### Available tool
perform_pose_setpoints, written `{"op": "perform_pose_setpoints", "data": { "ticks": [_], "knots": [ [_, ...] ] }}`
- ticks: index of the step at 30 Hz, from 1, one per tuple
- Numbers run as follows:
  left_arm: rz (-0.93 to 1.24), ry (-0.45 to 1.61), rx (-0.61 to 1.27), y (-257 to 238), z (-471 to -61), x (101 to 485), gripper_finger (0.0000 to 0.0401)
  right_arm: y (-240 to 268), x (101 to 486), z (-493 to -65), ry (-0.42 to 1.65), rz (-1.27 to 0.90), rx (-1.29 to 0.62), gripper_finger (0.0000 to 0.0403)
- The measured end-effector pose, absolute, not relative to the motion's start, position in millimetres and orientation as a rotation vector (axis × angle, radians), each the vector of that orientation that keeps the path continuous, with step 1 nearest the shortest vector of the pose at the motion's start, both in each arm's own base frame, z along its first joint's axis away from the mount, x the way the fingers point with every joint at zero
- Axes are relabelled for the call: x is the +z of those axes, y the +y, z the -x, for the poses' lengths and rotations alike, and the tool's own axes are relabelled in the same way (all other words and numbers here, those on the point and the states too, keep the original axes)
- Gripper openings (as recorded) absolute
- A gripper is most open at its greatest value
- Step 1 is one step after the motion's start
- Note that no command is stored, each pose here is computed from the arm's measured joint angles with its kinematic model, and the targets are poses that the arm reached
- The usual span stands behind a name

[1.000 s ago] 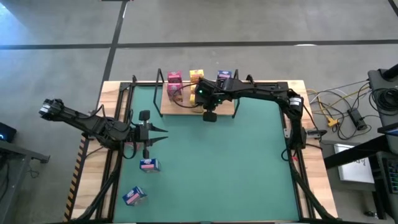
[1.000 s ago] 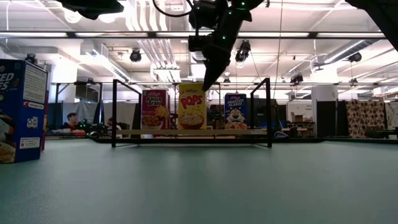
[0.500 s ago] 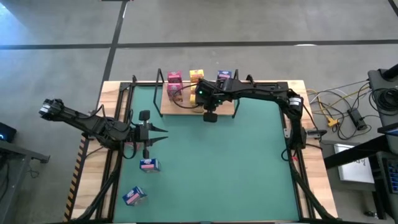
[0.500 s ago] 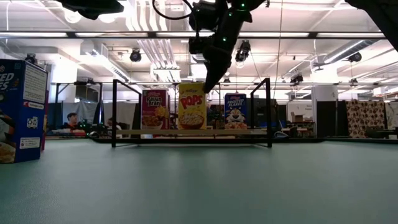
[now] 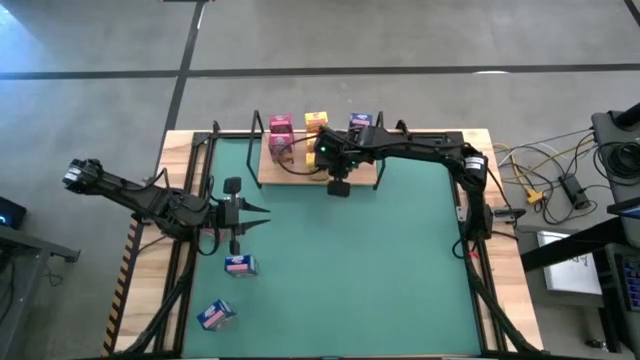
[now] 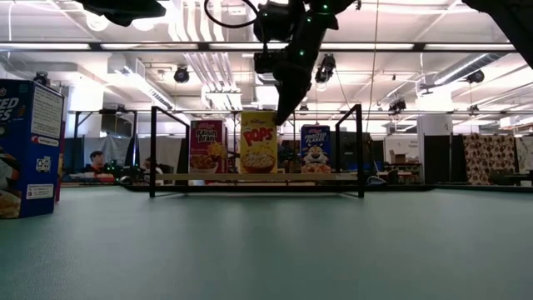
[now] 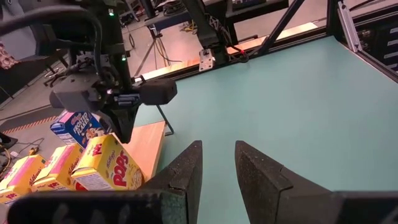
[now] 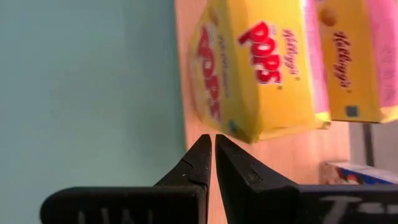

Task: Stack cereal on shelf
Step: Put the yellow cereal box on the shelf aligned with the other yellow cereal boxes, then adjust the yellow cereal boxes on the shelf

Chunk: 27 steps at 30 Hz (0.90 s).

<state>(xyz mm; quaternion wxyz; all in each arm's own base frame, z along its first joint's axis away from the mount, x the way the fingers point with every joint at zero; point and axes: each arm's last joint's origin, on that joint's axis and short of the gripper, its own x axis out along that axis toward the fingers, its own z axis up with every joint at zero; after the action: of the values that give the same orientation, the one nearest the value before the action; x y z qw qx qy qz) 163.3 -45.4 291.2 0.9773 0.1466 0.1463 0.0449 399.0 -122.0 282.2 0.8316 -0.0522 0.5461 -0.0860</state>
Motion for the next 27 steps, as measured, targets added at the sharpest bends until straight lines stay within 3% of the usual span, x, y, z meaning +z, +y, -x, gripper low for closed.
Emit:
{"op": "perform_pose_setpoints", "data": {
  "ticks": [13, 22, 27],
  "knots": [
    [-0.296, 0.295, 0.090, -45.3, -163.3, 291.1, 0.0077, -136.2, 318.1, -389.7, 1.139, 0.177, -0.299, 0.0013],
    [-0.296, 0.296, 0.091, -45.3, -163.4, 291.1, 0.0077, -183.4, 312.2, -377.6, 1.105, 0.156, -0.385, 0.0013],
    [-0.296, 0.296, 0.090, -45.4, -163.4, 291.1, 0.0077, -203.0, 303.7, -370.8, 1.063, 0.074, -0.333, 0.0013]
  ]
}}
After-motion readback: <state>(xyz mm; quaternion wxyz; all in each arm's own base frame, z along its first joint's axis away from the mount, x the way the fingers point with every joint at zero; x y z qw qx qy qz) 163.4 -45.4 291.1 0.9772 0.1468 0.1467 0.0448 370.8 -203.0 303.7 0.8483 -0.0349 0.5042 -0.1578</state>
